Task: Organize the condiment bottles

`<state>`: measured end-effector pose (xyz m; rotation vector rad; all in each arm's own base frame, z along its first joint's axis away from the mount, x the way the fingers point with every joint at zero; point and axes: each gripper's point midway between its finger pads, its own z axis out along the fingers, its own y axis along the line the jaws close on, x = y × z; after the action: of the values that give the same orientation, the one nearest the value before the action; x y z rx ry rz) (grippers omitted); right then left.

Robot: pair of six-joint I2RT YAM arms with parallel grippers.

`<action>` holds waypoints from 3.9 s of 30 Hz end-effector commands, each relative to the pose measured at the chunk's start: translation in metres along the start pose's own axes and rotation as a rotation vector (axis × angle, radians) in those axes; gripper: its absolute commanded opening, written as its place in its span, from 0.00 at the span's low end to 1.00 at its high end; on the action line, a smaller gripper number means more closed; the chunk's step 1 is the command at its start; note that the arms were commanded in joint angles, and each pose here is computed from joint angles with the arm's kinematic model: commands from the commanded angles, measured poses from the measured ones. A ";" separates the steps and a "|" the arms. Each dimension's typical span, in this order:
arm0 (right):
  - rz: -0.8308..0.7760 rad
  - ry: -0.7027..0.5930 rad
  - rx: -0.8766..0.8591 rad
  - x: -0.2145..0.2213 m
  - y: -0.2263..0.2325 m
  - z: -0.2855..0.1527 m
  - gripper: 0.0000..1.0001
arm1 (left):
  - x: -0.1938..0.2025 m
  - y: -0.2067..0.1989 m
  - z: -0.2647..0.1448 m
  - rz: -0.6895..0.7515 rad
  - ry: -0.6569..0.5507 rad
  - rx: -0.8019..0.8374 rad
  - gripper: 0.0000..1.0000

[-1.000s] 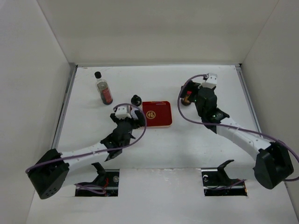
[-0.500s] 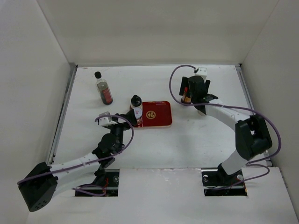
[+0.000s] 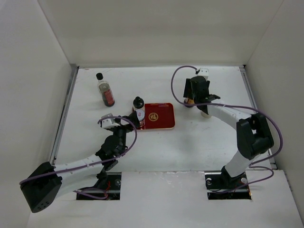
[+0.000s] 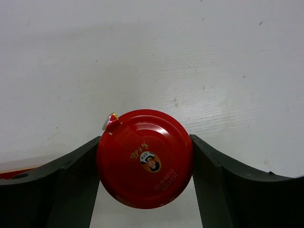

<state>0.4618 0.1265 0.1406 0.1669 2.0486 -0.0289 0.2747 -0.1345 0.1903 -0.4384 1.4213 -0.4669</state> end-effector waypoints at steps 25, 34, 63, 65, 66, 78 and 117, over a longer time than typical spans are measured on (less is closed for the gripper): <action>-0.033 -0.217 -0.495 -0.049 0.240 -0.099 0.56 | -0.022 0.013 -0.006 -0.134 -0.102 -0.043 1.00; -0.059 -0.205 -0.424 -0.031 0.226 -0.090 0.88 | -0.021 0.013 -0.007 -0.133 -0.100 -0.043 1.00; 0.128 -0.049 0.207 0.004 -0.087 -0.042 1.00 | -0.012 0.002 -0.004 -0.113 -0.061 -0.006 1.00; 0.134 -0.033 0.218 0.012 -0.090 -0.039 1.00 | -0.012 0.001 -0.004 -0.115 -0.061 -0.003 1.00; 0.137 -0.028 0.221 0.016 -0.091 -0.038 1.00 | -0.013 0.001 -0.004 -0.115 -0.061 -0.003 1.00; 0.156 -0.190 0.020 -0.040 -0.023 -0.074 0.51 | -0.009 0.001 -0.003 -0.106 -0.052 -0.002 1.00; 0.158 -0.311 -0.220 -0.067 0.095 -0.155 1.00 | -0.011 -0.004 0.013 -0.015 -0.024 -0.053 1.00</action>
<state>0.3806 0.2434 0.2482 0.1109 1.7928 0.2456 0.2747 -0.1245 0.1800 -0.4980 1.4198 -0.4434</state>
